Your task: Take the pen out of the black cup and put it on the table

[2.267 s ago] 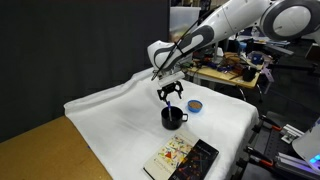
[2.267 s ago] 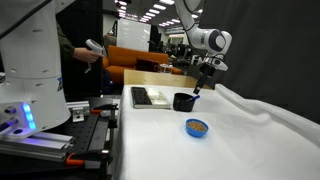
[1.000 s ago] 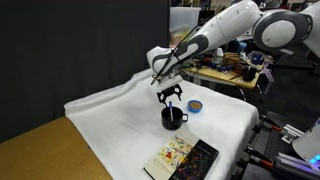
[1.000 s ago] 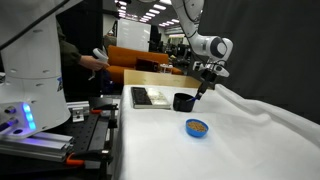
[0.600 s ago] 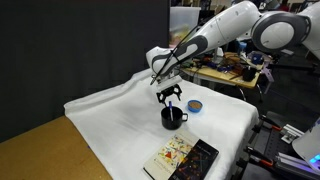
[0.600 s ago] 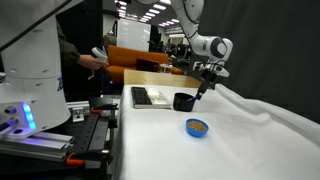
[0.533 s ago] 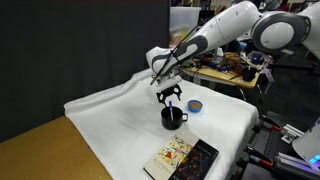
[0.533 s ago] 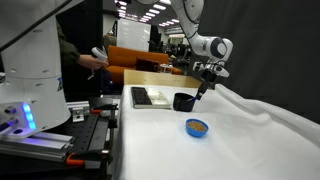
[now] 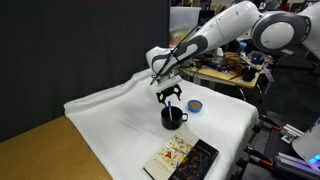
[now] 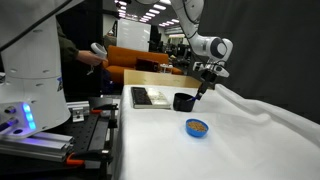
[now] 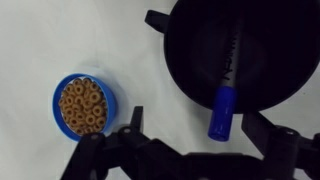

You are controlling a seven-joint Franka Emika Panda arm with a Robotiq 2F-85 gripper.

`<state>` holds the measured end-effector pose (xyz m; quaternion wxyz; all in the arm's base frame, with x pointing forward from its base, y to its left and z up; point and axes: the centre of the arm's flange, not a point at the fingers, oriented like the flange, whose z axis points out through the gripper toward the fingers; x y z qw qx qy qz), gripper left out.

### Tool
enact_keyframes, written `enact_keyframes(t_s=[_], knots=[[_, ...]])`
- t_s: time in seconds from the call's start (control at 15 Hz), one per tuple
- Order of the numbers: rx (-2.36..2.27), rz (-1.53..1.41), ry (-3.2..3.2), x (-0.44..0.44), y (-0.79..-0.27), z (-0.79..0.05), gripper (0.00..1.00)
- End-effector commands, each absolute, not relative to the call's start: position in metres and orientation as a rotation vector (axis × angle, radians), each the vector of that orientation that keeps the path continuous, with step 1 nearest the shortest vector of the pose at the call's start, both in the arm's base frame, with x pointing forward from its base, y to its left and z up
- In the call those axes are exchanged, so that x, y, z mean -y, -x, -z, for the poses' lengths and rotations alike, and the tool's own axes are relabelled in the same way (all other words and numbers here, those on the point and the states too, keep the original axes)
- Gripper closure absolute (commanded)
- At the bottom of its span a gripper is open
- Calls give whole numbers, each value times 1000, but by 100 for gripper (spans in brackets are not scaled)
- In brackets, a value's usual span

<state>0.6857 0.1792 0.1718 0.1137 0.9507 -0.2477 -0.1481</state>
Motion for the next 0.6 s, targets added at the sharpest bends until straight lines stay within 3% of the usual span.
enact_keyframes(t_s=[0.0, 0.53], knots=[[723, 417, -2792, -180, -684, -179, 0], [723, 397, -2807, -179, -684, -202, 0]])
